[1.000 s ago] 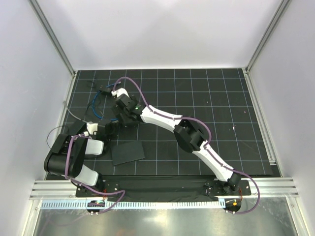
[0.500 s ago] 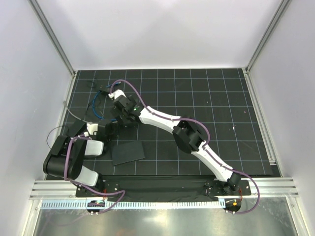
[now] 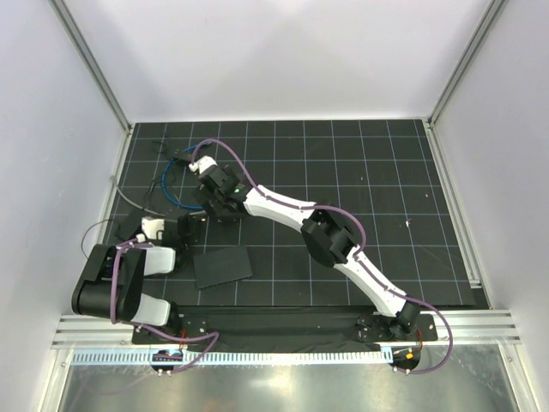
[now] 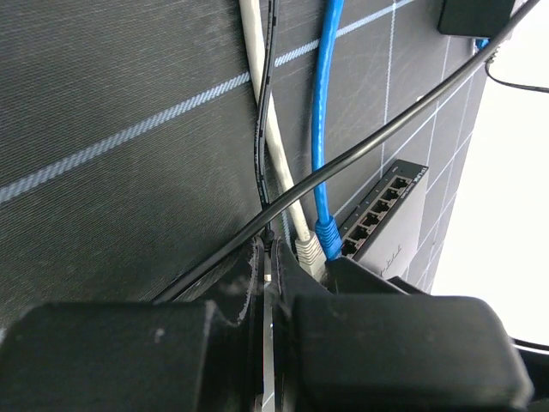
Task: Pull the plug from the switch port
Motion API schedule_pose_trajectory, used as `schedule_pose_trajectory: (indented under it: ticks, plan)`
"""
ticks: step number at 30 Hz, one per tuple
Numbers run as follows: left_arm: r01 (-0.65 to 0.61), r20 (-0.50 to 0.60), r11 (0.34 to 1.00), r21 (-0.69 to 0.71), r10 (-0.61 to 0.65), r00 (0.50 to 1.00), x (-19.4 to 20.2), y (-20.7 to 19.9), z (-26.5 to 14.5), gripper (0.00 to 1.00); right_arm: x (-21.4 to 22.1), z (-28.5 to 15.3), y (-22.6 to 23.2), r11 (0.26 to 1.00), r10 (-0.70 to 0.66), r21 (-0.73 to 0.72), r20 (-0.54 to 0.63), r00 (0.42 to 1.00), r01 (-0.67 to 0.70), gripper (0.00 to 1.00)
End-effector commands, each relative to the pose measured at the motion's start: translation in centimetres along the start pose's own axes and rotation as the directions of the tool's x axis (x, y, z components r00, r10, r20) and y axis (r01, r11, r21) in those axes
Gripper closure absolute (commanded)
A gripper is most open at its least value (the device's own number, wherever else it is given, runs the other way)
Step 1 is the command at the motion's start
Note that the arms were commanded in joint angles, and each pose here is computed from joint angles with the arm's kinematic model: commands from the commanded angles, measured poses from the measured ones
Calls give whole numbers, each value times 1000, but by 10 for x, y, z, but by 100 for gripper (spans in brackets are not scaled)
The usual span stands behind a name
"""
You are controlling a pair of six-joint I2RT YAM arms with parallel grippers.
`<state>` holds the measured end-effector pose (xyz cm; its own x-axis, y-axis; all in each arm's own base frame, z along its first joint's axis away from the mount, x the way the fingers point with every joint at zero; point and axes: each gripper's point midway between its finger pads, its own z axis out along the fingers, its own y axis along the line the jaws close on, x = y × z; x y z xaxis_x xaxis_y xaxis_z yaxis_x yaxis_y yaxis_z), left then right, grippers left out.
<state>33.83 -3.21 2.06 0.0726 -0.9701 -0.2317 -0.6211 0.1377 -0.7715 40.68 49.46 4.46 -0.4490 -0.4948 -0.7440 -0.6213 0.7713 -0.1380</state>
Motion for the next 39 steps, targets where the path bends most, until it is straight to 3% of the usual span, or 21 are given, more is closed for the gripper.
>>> schedule_pose_trajectory:
  ticks: [1,8,18,22,27,28,39]
  plan:
    - [-50,43,995,-89,54,998,-8,32,6,100,86,12,-39,984,-138,71,-256,957,161,5]
    - [-105,37,992,-65,108,994,-13,8,-1,100,76,12,-35,990,-118,48,-210,971,130,3]
    - [-258,135,963,84,245,960,-50,-89,-54,100,49,5,-22,998,-60,-39,-110,992,56,3]
    - [-294,112,951,89,284,952,-53,-107,-57,100,49,5,-25,999,-34,-33,-116,993,31,3]
    - [-350,73,936,42,347,935,-65,-116,-46,100,49,4,-29,999,-12,-39,-116,993,7,3]
    - [-333,99,942,32,329,939,-83,-124,-43,100,50,4,-29,999,-3,-42,-117,993,-2,3]
    - [-342,-44,935,-88,340,939,-103,-115,37,100,38,0,-32,992,76,-91,-84,994,-84,3]
